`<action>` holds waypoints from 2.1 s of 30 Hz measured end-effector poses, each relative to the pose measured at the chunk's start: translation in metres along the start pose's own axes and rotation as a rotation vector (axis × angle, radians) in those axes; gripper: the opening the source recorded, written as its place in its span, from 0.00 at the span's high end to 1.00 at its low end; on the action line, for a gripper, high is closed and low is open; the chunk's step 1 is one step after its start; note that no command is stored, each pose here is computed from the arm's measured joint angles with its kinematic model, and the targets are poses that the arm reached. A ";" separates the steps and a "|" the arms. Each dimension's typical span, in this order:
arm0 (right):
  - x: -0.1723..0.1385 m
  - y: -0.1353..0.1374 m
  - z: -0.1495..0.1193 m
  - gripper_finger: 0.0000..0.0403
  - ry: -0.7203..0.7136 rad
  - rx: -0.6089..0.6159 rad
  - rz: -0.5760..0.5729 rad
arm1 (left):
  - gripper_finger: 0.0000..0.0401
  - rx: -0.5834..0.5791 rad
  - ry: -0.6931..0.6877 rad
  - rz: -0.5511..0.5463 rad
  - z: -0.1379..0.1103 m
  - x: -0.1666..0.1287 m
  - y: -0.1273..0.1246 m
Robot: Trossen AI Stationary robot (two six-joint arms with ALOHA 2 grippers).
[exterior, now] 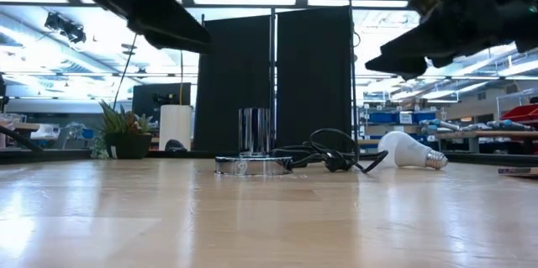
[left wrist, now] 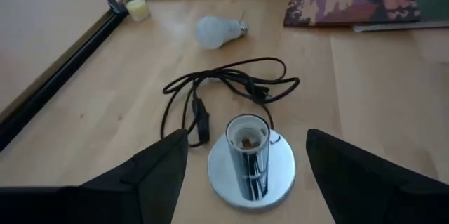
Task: Screw lightbulb
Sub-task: Return to Home Position
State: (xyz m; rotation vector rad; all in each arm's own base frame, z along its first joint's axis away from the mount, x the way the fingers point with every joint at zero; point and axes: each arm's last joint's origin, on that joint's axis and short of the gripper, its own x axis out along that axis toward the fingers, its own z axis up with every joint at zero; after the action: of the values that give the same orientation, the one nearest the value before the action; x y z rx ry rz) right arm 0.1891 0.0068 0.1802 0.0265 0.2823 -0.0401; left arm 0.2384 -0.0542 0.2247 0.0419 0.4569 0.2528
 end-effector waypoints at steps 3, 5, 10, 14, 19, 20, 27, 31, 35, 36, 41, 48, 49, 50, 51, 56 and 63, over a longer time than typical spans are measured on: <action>-0.008 0.000 -0.008 0.24 -0.069 -0.001 0.013 | 0.27 -0.011 -0.013 -0.007 -0.009 -0.009 0.005; -0.013 -0.001 -0.015 0.24 -0.071 -0.009 0.013 | 0.27 -0.045 -0.023 -0.008 -0.018 -0.013 0.009; -0.023 -0.003 -0.033 0.24 -0.065 0.002 0.011 | 0.27 -0.159 -0.113 -0.039 -0.047 -0.015 0.014; -0.030 -0.004 -0.045 0.24 -0.079 0.038 0.012 | 0.27 -0.237 -0.173 -0.072 -0.074 -0.016 0.019; -0.032 -0.004 -0.052 0.24 -0.054 0.091 0.014 | 0.27 -0.338 -0.223 -0.095 -0.099 -0.021 0.025; -0.032 -0.004 -0.053 0.24 -0.049 0.095 0.016 | 0.27 -0.348 -0.237 -0.101 -0.101 -0.022 0.026; -0.032 -0.005 -0.050 0.24 -0.075 0.098 0.007 | 0.27 -0.320 -0.187 -0.093 -0.119 -0.024 0.029; -0.032 -0.005 -0.051 0.24 -0.073 0.097 0.003 | 0.27 -0.300 -0.149 -0.083 -0.129 -0.024 0.032; -0.032 -0.005 -0.051 0.24 -0.072 0.097 0.003 | 0.27 -0.289 -0.137 -0.060 -0.134 -0.025 0.033; -0.032 -0.005 -0.051 0.24 -0.072 0.097 0.003 | 0.27 -0.286 -0.132 -0.057 -0.134 -0.025 0.034; -0.032 -0.005 -0.051 0.24 -0.072 0.097 0.002 | 0.27 -0.277 -0.115 -0.051 -0.136 -0.025 0.034; -0.032 -0.005 -0.051 0.23 -0.072 0.097 0.002 | 0.27 -0.280 -0.121 -0.049 -0.136 -0.025 0.034; -0.032 -0.005 -0.051 0.23 -0.072 0.097 0.002 | 0.27 -0.280 -0.121 -0.049 -0.136 -0.025 0.034; -0.032 -0.005 -0.051 0.23 -0.072 0.097 0.002 | 0.27 -0.280 -0.120 -0.048 -0.136 -0.025 0.034; -0.032 -0.005 -0.051 0.23 -0.072 0.097 0.002 | 0.27 -0.279 -0.119 -0.048 -0.136 -0.025 0.034; -0.033 -0.005 -0.050 0.24 -0.075 0.097 0.003 | 0.27 -0.279 -0.119 -0.048 -0.135 -0.027 0.035; -0.040 -0.006 -0.055 0.24 -0.013 0.091 -0.002 | 0.27 -0.285 -0.129 -0.050 -0.132 -0.034 0.039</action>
State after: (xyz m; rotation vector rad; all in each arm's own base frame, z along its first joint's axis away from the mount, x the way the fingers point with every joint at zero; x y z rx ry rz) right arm 0.1351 0.0043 0.1380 0.1166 0.2678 -0.0548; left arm 0.1414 -0.0275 0.1245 -0.2302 0.2904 0.2623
